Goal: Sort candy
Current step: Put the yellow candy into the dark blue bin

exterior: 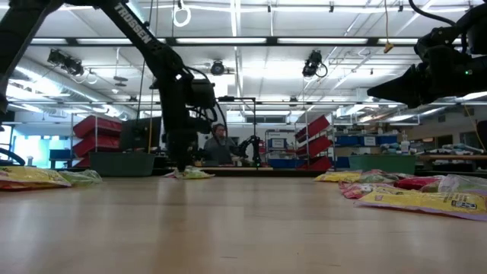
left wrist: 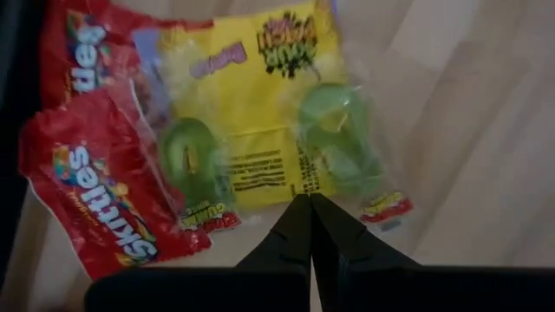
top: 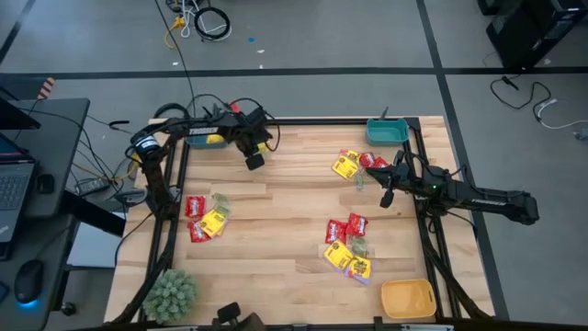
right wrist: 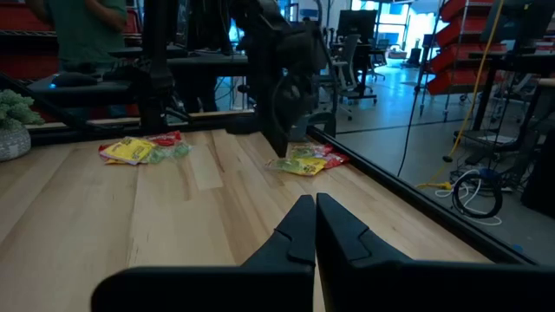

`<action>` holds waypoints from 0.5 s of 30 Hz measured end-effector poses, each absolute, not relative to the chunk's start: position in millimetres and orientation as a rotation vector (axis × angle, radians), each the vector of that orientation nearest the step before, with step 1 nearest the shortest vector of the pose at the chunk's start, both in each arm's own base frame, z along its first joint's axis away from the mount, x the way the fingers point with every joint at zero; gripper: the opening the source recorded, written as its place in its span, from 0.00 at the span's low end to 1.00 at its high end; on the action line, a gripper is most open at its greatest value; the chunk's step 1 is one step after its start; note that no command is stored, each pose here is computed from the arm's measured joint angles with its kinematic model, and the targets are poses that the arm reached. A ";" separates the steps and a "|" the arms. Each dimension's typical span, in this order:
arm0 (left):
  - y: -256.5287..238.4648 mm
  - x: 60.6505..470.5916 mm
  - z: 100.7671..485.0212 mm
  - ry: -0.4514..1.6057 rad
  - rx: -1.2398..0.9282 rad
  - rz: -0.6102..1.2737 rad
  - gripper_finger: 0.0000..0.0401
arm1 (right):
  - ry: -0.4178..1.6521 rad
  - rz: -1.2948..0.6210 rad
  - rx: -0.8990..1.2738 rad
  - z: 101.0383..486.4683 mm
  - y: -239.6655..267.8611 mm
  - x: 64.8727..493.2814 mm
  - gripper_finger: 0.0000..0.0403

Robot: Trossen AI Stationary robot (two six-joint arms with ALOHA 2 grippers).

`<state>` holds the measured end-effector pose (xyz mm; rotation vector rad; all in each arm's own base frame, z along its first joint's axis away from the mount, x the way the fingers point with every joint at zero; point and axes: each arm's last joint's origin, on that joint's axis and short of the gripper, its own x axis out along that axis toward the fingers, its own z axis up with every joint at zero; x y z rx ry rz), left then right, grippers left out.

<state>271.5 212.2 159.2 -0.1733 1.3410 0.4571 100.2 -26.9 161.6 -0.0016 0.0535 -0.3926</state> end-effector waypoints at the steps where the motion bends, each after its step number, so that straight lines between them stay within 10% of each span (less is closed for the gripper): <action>1: 211.6 272.4 156.6 1.351 -0.172 0.454 0.01 | 0.054 -0.393 -0.001 161.6 -26.9 100.2 0.00; 15: 157.6 310.0 155.4 1.330 -0.023 0.274 0.01 | 0.053 -0.393 -0.001 161.6 -26.9 100.1 0.00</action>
